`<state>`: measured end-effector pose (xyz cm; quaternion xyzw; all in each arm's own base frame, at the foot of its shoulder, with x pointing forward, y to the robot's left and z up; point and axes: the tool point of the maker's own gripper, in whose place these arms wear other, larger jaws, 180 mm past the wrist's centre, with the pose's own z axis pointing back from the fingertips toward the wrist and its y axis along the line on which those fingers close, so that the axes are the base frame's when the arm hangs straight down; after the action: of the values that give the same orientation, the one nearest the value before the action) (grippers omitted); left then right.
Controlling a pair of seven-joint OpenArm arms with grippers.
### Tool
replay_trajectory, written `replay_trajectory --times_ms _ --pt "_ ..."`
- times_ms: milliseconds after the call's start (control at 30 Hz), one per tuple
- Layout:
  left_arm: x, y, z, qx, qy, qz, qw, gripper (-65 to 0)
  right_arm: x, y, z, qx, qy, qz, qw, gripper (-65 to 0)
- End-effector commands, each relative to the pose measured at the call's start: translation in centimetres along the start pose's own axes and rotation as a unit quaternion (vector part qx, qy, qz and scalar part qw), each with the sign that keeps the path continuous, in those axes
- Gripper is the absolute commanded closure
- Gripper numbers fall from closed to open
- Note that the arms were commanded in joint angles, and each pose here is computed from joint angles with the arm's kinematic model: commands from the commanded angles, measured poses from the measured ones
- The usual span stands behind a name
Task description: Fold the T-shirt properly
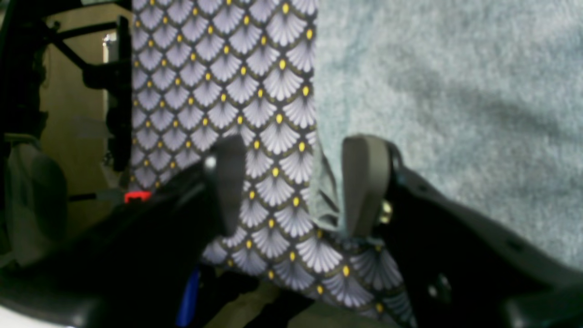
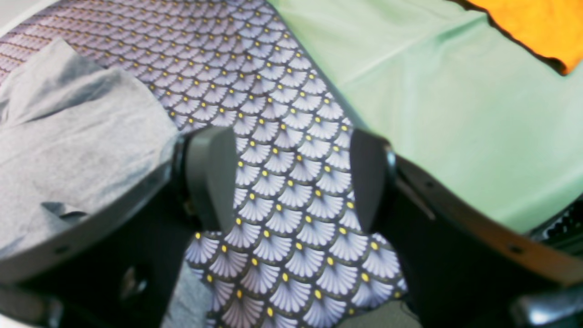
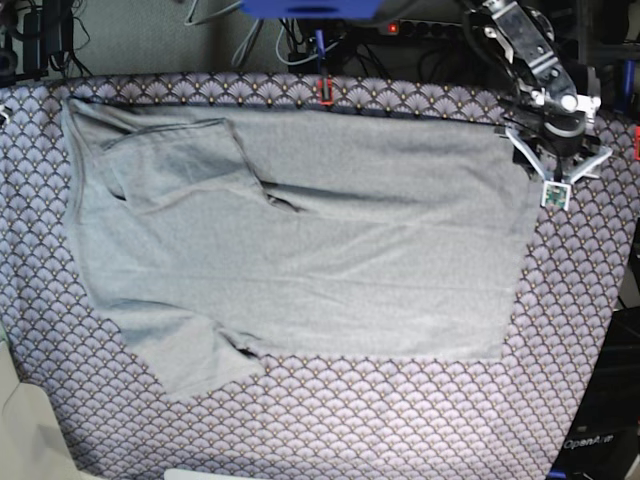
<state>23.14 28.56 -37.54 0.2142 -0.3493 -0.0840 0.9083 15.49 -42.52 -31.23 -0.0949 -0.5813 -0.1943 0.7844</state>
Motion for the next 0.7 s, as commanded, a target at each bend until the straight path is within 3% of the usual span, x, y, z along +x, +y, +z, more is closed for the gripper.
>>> replay_trajectory --times_ms 0,33,133,267,367,433,567,667 --pt "1.3 0.6 0.2 0.009 -0.022 0.0 1.0 -33.7 1.5 1.2 -0.2 0.038 -0.015 0.025 0.9988 -40.2" --pt "1.3 0.6 0.2 0.008 -0.022 0.0 1.0 -33.7 1.2 2.5 -0.5 0.073 -0.003 0.046 0.9963 -40.2" --pt "1.4 0.5 0.2 0.007 -0.024 -0.001 1.0 -33.7 -0.8 4.3 -1.2 0.1 0.039 0.087 0.9904 -40.1" --pt "1.7 0.6 0.1 0.009 -0.027 0.0 1.0 -33.7 -4.7 6.9 -2.6 0.131 0.114 0.192 0.9657 -39.8" --pt "2.2 0.5 0.0 0.008 -0.032 0.0 0.999 -33.7 -5.7 8.2 -4.0 0.126 0.131 0.246 0.9522 -40.0" --pt "3.7 0.3 -0.2 0.006 -0.048 -0.002 0.999 -33.7 -5.2 9.0 -5.2 0.112 0.124 0.268 0.9487 -39.8" --pt "5.9 0.8 -0.4 0.013 -0.07 0.004 0.997 -33.7 -2.4 10.1 -7.7 0.085 0.088 0.275 0.9536 -39.7" --pt "7.3 1.7 -1.1 0.026 -0.059 0.009 0.998 -33.7 -1.0 11.0 -9.2 0.078 0.075 0.283 0.953 -39.9"
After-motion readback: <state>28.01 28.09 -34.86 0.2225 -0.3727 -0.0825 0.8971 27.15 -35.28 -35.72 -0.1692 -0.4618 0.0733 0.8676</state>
